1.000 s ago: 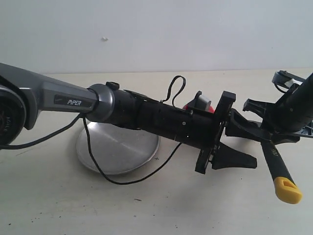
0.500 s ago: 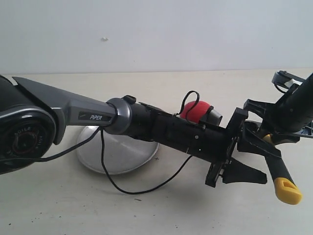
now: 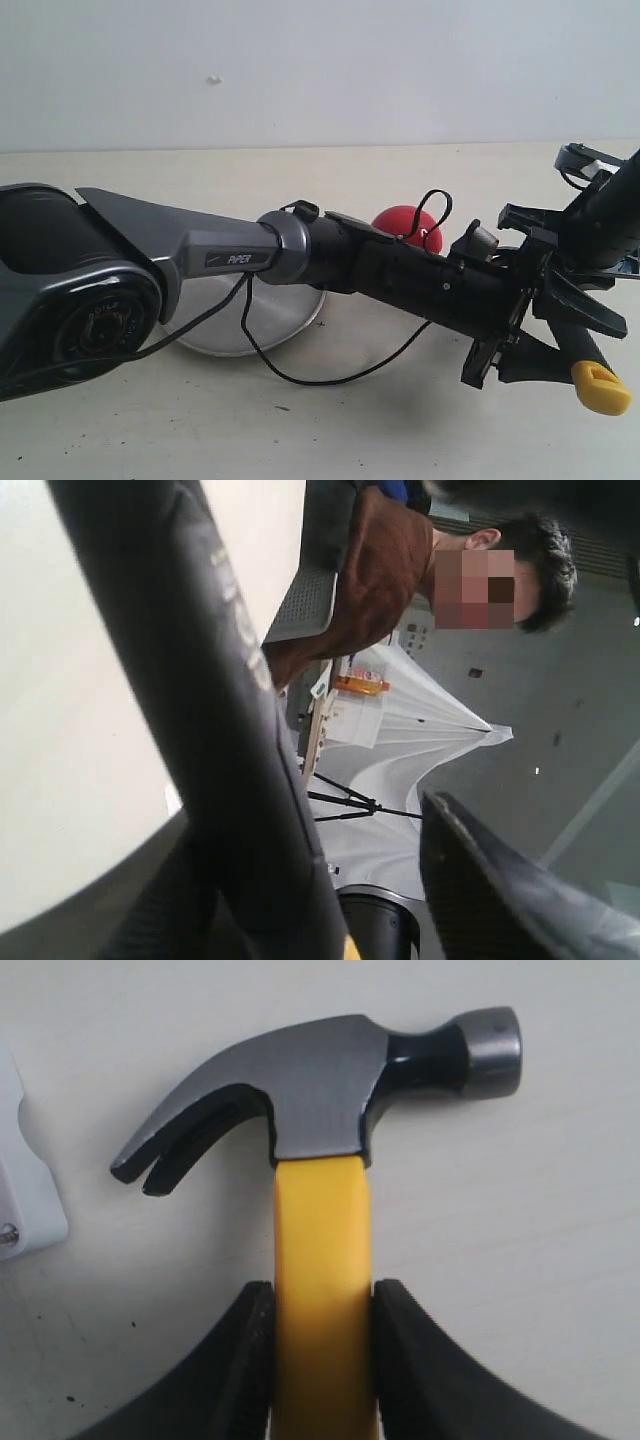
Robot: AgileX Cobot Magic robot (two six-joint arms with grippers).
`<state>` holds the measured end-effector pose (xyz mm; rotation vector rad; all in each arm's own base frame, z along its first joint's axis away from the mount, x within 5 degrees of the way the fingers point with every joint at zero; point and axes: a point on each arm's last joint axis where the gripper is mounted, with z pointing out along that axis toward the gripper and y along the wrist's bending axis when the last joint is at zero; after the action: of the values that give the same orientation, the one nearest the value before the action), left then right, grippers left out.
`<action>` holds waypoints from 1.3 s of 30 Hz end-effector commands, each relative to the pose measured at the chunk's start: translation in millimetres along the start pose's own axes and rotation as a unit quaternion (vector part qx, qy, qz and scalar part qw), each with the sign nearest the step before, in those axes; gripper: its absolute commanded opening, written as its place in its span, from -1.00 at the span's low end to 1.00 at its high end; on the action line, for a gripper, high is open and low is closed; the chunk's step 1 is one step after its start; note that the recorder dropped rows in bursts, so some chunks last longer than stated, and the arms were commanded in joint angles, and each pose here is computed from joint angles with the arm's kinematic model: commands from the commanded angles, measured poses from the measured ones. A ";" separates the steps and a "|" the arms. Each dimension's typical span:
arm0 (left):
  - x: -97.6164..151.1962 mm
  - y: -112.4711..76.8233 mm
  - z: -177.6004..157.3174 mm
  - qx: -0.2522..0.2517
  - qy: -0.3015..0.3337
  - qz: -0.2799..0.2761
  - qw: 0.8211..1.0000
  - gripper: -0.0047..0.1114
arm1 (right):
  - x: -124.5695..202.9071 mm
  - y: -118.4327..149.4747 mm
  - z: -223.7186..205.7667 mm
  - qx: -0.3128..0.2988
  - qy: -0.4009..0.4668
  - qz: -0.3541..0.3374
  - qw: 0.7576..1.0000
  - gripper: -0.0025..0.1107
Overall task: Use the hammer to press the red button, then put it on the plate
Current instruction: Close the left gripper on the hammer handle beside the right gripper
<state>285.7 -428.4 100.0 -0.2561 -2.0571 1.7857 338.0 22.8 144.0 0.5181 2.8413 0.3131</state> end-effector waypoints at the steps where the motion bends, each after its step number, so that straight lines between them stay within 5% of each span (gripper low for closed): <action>1: -0.1 -2.1 2.9 0.009 0.001 -0.004 1.000 0.06 | -3.5 1.5 -2.3 -0.008 -0.008 0.006 1.000 -0.96; 24: -0.2 1.8 4.0 0.008 0.002 -0.011 1.000 0.05 | -4.9 1.7 -0.4 -0.008 -0.017 -0.002 1.000 -0.96; 39: -0.2 1.8 4.0 0.008 0.002 -0.032 0.999 -0.73 | -6.3 2.1 -0.5 -0.010 -0.024 0.000 1.000 -0.96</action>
<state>284.9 -429.9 90.0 -0.1679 -2.0481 1.7332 340.8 22.9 142.7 0.5223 2.8155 0.3196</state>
